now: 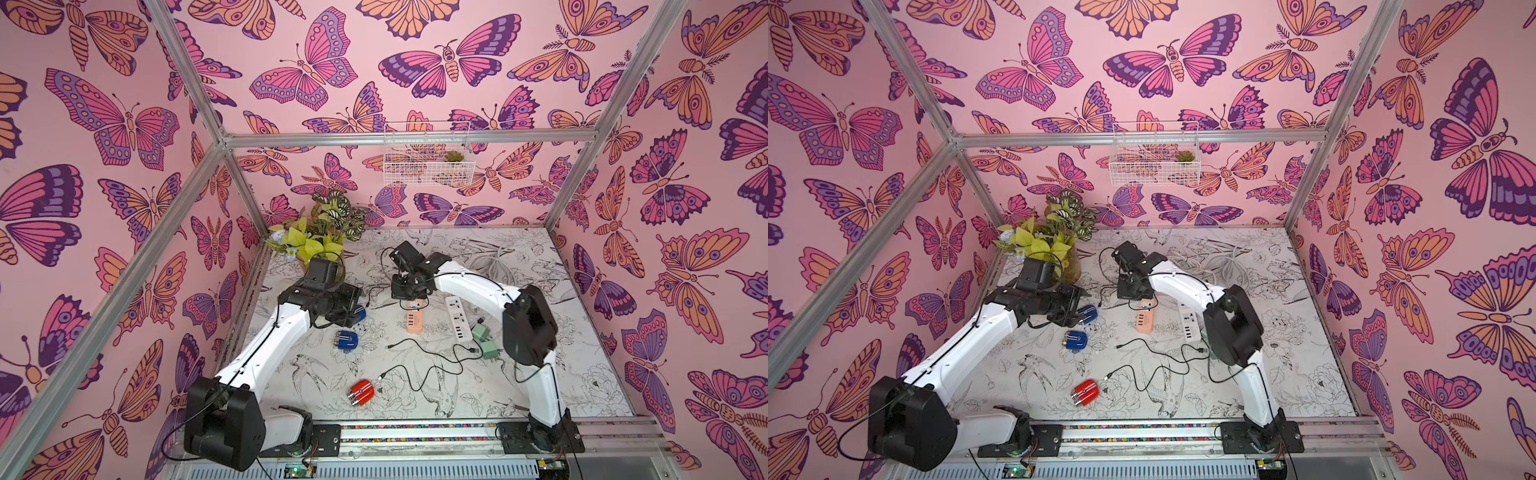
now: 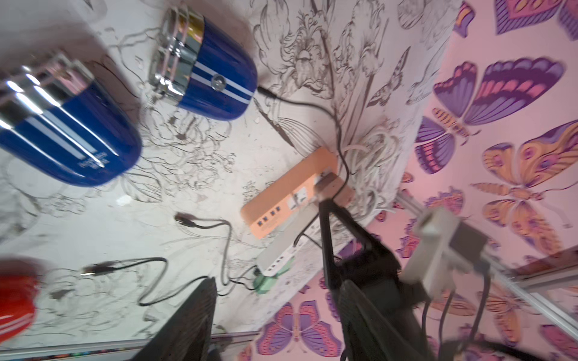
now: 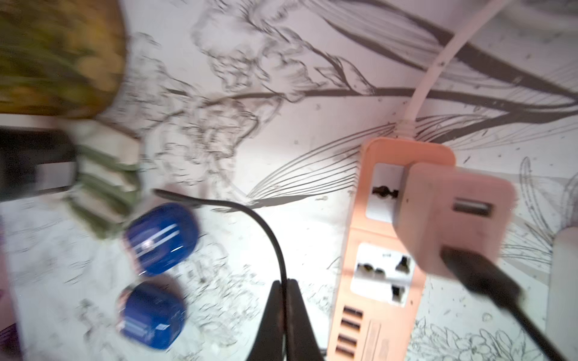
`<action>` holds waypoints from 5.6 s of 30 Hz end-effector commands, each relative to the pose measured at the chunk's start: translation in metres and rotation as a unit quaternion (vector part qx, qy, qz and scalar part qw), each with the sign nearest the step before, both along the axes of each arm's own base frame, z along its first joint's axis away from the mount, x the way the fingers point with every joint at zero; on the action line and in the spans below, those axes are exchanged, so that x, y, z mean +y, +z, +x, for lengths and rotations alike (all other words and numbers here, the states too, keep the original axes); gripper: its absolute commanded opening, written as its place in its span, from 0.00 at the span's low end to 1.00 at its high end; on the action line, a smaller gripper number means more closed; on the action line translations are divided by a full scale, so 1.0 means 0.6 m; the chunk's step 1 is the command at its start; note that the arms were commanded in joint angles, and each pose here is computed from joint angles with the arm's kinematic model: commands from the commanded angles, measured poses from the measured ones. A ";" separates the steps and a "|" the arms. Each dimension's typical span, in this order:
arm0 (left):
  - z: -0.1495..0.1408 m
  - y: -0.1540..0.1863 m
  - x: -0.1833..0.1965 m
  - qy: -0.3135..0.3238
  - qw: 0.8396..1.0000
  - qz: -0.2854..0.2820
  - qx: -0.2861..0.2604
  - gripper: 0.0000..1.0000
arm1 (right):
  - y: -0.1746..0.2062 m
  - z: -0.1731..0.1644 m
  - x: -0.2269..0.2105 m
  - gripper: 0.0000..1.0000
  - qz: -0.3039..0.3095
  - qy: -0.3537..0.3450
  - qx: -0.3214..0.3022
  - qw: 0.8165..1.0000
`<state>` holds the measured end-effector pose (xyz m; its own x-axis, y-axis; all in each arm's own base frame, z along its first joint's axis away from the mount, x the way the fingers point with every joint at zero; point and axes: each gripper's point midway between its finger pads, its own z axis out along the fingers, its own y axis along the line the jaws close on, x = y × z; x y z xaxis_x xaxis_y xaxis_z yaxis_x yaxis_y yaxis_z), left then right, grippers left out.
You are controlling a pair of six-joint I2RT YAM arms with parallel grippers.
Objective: Charge the electric shaver
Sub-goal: Pick up the charging cable from the center of the board.
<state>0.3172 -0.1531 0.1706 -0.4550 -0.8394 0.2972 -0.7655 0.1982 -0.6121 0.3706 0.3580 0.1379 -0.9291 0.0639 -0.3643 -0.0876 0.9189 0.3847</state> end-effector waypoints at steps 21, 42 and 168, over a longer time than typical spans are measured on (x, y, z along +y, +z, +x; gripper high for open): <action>0.090 -0.009 -0.111 0.137 0.970 -0.186 0.079 0.73 | 0.168 -0.070 -0.029 0.00 0.260 0.037 -0.037 0.964; 0.124 0.018 -0.096 0.136 0.974 -0.181 -0.021 0.00 | 0.175 -0.078 -0.110 0.00 0.305 0.005 -0.006 0.952; 0.081 0.092 -0.129 -0.053 0.965 -0.089 -0.240 0.00 | 0.180 -0.040 -0.001 0.36 0.540 -0.241 0.268 0.761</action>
